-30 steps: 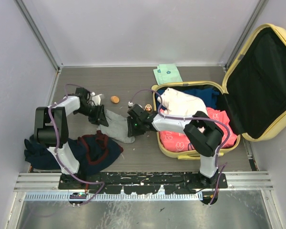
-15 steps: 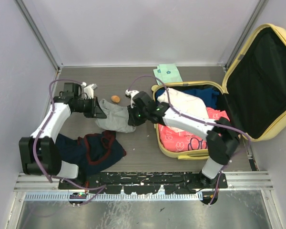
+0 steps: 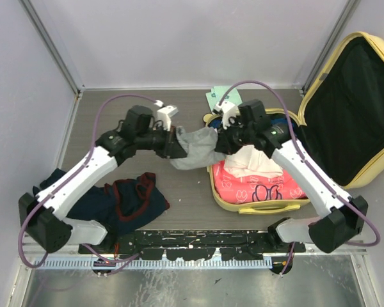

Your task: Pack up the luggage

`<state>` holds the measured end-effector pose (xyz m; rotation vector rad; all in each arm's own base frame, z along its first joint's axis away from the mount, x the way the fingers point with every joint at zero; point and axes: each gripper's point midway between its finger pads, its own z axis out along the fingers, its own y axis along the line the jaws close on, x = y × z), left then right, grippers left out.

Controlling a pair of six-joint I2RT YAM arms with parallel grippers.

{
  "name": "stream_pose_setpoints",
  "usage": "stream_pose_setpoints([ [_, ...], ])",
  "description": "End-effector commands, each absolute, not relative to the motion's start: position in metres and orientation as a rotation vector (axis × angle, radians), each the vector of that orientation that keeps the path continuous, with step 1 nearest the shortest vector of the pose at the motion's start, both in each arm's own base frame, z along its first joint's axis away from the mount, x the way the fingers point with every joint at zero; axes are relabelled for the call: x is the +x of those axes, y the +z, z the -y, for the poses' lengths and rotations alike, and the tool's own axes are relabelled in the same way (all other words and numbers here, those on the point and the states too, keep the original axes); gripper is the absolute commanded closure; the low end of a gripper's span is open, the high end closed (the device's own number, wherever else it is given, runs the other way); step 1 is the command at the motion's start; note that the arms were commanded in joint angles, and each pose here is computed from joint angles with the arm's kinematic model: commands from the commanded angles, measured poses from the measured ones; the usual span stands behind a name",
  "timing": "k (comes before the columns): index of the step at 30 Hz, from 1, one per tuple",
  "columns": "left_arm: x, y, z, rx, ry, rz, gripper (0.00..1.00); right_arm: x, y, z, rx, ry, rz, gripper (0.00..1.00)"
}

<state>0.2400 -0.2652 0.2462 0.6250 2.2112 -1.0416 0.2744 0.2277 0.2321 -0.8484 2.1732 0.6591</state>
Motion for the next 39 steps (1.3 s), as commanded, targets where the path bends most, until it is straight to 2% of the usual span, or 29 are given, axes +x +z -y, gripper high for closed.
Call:
stream_pose_setpoints([
  [1,0.253,0.274,0.341,0.613,-1.113,-2.097,1.00,0.252,0.260,-0.182,-1.009,0.575,-2.073,0.99],
  [5,0.234,0.272,0.406,0.688,-1.149,-2.068,1.00,0.248,0.258,-0.131,-0.978,0.430,-2.082,0.99],
  [10,0.214,0.246,0.455,0.763,-1.177,-2.113,1.00,0.228,0.236,-0.076,-0.947,0.330,-2.183,0.99],
  [14,0.209,0.212,0.468,0.777,-1.166,-2.203,1.00,0.209,0.202,-0.049,-0.947,0.265,-2.280,0.99],
  [20,0.204,0.157,0.457,0.798,-1.087,-2.327,0.99,0.198,0.161,-0.028,-0.894,0.242,-2.421,0.98],
  [23,0.200,0.151,0.452,0.850,-1.060,-2.348,0.82,0.185,0.152,-0.026,-0.926,0.259,-2.473,0.86],
  [24,0.199,0.151,0.451,0.865,-1.055,-2.350,0.75,0.183,0.152,-0.025,-0.927,0.257,-2.477,0.79],
  [25,0.199,0.154,0.450,0.876,-1.053,-2.349,0.67,0.181,0.153,-0.025,-0.924,0.251,-2.478,0.68],
  [27,0.200,0.165,0.447,0.893,-1.074,-2.334,0.58,0.183,0.160,-0.023,-0.917,0.223,-2.460,0.43],
  [28,0.202,0.174,0.445,0.896,-1.083,-2.319,0.52,0.185,0.167,-0.022,-0.909,0.209,-2.448,0.35],
  [30,0.206,0.191,0.438,0.895,-1.086,-2.289,0.37,0.190,0.180,-0.021,-0.903,0.186,-2.428,0.25],
  [32,0.211,0.212,0.428,0.901,-1.085,-2.243,0.25,0.195,0.195,-0.020,-0.899,0.173,-2.416,0.20],
  [36,0.218,0.240,0.407,0.919,-1.067,-2.181,0.14,0.202,0.224,-0.024,-0.929,0.187,-2.370,0.17],
  [37,0.219,0.245,0.401,0.922,-1.065,-2.165,0.13,0.204,0.235,-0.029,-0.951,0.205,-2.331,0.19],
  [39,0.219,0.255,0.393,0.954,-1.075,-2.109,0.13,0.201,0.241,-0.039,-0.989,0.281,-2.301,0.31],
])
